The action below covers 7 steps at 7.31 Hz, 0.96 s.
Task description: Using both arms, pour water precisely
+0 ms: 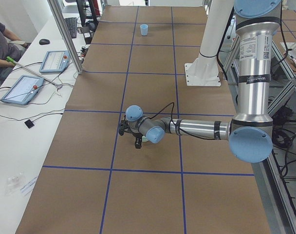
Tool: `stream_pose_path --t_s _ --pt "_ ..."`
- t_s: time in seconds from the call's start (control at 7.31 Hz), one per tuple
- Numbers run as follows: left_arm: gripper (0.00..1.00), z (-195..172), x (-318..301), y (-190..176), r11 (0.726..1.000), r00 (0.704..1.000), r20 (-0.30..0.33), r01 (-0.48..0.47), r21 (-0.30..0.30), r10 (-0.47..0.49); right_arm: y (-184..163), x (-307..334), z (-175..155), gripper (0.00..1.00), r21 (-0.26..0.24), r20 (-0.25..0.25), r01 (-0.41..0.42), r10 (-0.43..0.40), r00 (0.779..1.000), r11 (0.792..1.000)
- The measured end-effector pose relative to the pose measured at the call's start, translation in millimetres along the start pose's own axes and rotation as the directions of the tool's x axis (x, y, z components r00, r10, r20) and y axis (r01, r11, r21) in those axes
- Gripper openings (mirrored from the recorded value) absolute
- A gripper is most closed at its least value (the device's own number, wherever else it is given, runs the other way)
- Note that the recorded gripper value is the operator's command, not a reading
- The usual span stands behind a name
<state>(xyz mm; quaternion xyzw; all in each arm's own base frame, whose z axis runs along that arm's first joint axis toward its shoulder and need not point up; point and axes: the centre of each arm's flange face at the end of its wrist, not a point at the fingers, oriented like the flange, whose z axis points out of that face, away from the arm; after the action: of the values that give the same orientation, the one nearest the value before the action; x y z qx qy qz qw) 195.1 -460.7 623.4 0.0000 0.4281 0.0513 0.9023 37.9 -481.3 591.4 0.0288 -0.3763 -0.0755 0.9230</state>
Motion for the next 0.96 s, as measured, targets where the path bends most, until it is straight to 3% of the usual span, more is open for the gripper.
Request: stream_pose_path --t_s 0.14,0.55,0.96 --pt "0.00 3 2 1 1.000 1.000 0.000 -0.002 -0.006 0.002 0 -1 1 0.99 -0.001 0.000 0.001 -0.001 1.000 1.000" --pt "0.00 1 13 -3 1.000 1.000 -0.015 -0.011 -0.007 0.011 0 -2 1 0.99 -0.002 0.000 0.003 -0.003 1.000 1.000" --pt "0.00 -41 97 -35 0.999 0.991 -0.130 0.030 0.035 -0.026 -1 -4 0 0.99 0.001 0.001 0.007 -0.007 1.000 1.000"
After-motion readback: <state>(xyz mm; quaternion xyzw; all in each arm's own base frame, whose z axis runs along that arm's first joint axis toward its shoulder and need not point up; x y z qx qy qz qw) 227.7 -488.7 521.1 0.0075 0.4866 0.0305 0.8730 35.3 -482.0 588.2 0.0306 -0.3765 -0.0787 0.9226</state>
